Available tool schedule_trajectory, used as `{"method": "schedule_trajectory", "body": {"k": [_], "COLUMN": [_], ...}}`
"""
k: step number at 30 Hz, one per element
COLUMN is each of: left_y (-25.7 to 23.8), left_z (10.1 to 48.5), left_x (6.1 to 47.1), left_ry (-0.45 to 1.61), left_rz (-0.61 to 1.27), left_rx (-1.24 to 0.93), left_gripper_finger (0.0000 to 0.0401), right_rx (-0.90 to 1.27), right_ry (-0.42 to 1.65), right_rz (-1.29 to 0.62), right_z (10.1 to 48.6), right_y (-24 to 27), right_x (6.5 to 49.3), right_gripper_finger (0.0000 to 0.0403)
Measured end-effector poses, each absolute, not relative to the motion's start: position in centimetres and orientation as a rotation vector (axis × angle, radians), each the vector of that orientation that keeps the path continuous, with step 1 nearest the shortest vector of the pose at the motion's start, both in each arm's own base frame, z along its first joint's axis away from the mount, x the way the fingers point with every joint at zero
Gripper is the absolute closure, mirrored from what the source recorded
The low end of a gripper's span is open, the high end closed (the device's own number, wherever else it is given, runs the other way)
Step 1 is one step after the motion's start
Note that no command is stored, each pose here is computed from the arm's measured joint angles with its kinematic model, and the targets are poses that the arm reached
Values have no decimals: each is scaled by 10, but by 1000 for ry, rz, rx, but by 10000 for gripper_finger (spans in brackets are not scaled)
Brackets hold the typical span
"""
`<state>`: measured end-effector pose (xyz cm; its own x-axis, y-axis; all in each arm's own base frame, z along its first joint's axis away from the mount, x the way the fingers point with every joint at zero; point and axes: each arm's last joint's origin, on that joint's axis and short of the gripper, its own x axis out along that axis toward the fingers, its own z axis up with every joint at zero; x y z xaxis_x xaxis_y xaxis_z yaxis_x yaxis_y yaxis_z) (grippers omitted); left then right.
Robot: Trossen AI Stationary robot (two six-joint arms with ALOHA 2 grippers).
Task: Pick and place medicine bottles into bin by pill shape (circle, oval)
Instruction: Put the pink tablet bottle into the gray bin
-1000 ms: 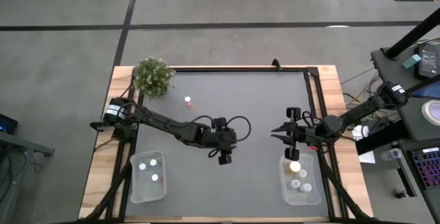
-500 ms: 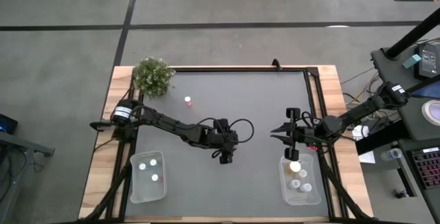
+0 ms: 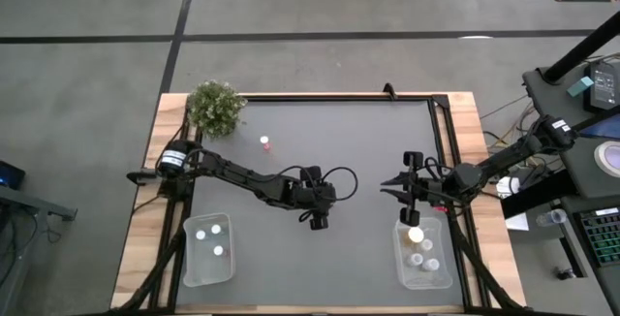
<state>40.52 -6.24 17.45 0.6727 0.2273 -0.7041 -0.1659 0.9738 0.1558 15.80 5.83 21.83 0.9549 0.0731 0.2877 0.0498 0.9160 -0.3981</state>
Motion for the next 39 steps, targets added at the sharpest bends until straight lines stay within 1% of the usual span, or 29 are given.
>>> {"method": "schedule_trajectory", "body": {"k": [9, 12, 16, 20, 25, 31, 34, 39], "left_y": [-63, -64, -68, -76, -92, -113, -122, -139], "left_z": [175, 175, 181, 196, 233, 277, 297, 317], "left_x": [405, 405, 404, 402, 390, 356, 335, 297], "left_ry": [801, 801, 787, 777, 726, 682, 670, 704], "left_rz": [220, 218, 209, 188, 142, 69, 54, 70], "left_rx": [80, 80, 80, 85, 86, 85, 14, -204], "left_gripper_finger": [290, 312, 315, 305, 304, 303, 302, 302], "right_rx": [-415, -416, -416, -417, -433, -432, -433, -432], "right_ry": [-302, -302, -302, -299, -282, -274, -265, -265], "right_rz": [13, 13, 13, 13, 17, 8, -4, -6], "right_z": [218, 218, 218, 218, 216, 215, 215, 215], "right_y": [58, 58, 58, 58, 59, 58, 58, 58], "right_x": [158, 158, 158, 158, 159, 159, 159, 159], "right_gripper_finger": [360, 360, 360, 360, 360, 360, 360, 360]}}
